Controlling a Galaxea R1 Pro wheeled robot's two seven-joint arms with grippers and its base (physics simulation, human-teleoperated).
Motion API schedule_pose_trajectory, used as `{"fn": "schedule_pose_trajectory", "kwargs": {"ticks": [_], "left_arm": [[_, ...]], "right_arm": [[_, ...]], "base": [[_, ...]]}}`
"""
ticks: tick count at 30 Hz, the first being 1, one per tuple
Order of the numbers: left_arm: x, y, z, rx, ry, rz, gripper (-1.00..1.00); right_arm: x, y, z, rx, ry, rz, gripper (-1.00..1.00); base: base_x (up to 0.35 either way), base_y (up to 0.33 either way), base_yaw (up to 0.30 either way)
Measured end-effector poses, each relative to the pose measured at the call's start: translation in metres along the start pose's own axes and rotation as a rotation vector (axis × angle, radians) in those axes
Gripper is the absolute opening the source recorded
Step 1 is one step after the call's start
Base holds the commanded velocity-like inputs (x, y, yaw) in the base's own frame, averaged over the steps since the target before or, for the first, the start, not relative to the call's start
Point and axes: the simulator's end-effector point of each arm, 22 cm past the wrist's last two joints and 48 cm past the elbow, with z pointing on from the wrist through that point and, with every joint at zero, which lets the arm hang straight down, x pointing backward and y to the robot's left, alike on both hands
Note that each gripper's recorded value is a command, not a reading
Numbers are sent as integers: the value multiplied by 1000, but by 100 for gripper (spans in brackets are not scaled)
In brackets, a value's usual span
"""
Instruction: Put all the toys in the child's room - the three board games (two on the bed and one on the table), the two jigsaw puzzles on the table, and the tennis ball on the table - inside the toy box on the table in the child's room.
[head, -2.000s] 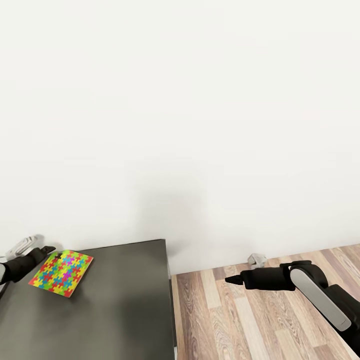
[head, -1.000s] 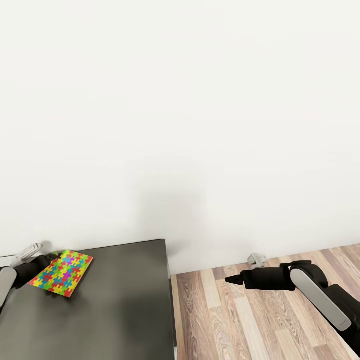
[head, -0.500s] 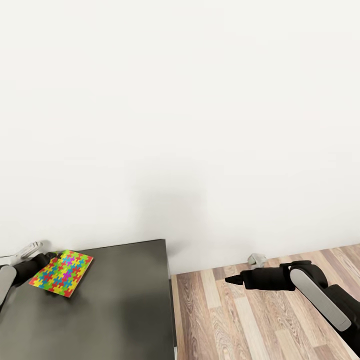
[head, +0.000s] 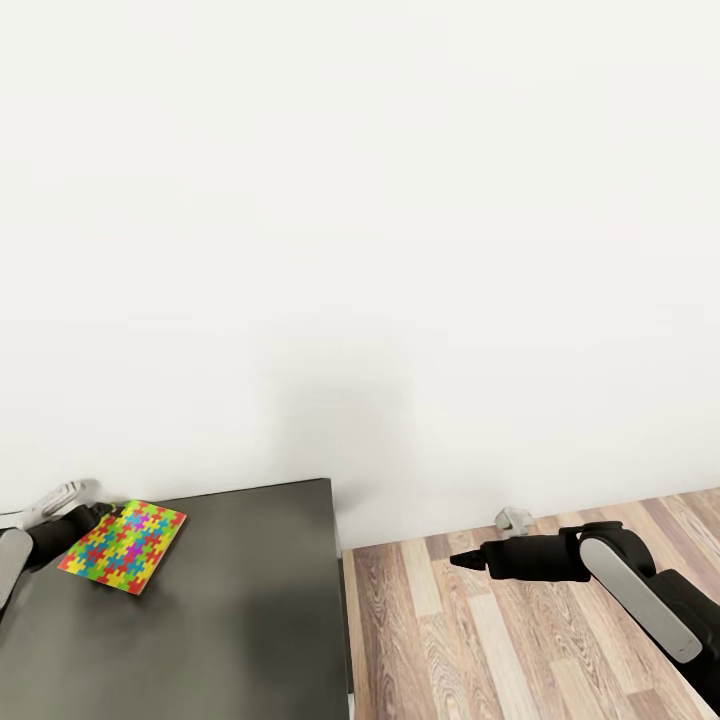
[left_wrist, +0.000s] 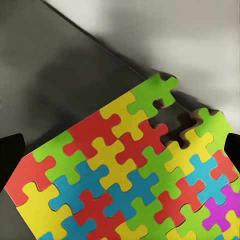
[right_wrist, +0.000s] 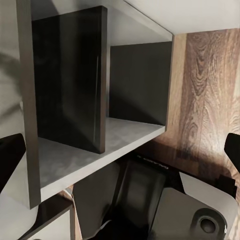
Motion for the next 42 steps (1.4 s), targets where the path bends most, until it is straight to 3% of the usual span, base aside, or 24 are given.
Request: {"fn": "schedule_pose_trajectory", "kwargs": {"ticks": [12, 42], "left_arm": [[0, 6, 1, -31, -2, 52, 100], [3, 18, 11, -72, -12, 98, 100]], "right_arm": [[0, 0, 0, 0, 0, 0, 100], [0, -1, -1, 1, 0, 1, 100]], "base": [[0, 0, 0], [0, 0, 0]]}}
